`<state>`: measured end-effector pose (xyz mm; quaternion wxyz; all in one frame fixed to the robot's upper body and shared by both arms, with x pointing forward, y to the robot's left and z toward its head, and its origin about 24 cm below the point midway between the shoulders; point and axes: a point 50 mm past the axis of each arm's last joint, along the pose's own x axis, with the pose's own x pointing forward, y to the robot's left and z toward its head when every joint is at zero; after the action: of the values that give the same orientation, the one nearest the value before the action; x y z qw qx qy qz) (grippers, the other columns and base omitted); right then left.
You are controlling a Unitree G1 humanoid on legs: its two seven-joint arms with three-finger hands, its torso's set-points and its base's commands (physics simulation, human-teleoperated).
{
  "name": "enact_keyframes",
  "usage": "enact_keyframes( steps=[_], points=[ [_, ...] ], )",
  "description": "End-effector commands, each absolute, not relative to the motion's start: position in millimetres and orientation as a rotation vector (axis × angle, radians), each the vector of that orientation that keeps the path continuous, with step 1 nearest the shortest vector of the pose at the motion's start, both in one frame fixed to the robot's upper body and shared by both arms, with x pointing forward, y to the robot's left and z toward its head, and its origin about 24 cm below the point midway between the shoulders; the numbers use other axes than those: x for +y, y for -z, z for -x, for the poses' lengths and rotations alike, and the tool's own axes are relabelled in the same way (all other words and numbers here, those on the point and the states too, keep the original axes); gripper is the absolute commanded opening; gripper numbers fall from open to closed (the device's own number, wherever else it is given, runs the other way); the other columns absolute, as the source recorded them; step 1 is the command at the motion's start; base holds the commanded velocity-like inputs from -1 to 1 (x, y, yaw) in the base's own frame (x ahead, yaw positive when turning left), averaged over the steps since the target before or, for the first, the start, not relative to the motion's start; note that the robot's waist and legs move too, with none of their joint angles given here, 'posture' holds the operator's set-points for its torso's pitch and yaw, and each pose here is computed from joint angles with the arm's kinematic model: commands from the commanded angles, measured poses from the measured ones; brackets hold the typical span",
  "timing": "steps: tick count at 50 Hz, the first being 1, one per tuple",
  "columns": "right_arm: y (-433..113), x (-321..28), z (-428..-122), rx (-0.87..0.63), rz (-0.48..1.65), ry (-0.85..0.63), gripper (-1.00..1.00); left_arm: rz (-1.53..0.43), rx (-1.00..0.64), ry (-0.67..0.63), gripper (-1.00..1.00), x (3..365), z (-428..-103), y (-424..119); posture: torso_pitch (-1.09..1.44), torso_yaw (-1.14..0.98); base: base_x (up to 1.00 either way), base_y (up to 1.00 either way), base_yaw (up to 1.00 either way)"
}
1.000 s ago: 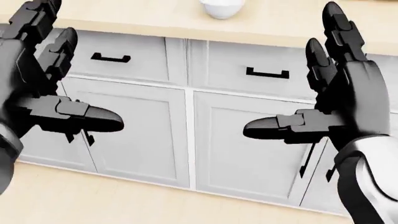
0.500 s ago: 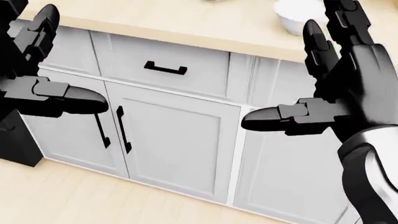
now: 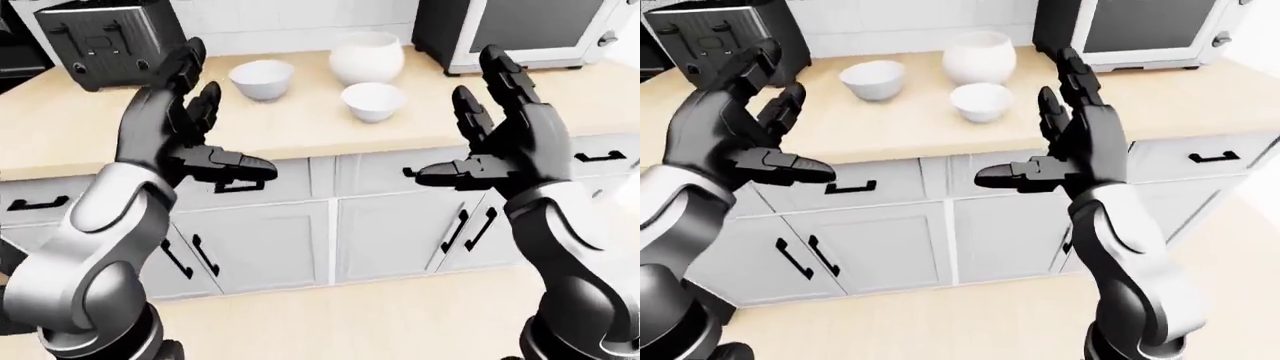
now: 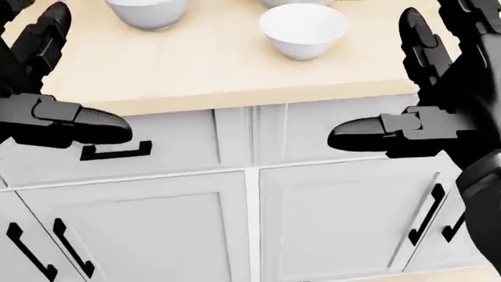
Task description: Stack the bowls from largest to smallest.
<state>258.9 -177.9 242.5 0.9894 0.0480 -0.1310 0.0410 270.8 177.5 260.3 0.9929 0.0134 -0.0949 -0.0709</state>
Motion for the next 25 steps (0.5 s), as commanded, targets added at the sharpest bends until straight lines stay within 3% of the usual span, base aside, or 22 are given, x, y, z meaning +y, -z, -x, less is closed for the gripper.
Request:
enact_keyframes(
  steps=[1,7,25],
  points=[
    [-265,-181,-250,-0.391,-0.096,-0.077,1.0,-0.039,-0.284,0.166,1.0,171,-264,-275,0.0,0.0,0.02,0.0,-0.61],
    [-267,-179,-251,-0.394,-0.075,-0.084,1.0,-0.042,-0.291,0.171,1.0,170,-263,-280,0.0,0.0,0.23,-0.08,0.0],
    [-276,-182,-246,-0.444,-0.062,-0.115,1.0,-0.038,-0.294,0.179,1.0,167,-262,-280,0.0,0.0,0.65,-0.25,0.0]
  ],
)
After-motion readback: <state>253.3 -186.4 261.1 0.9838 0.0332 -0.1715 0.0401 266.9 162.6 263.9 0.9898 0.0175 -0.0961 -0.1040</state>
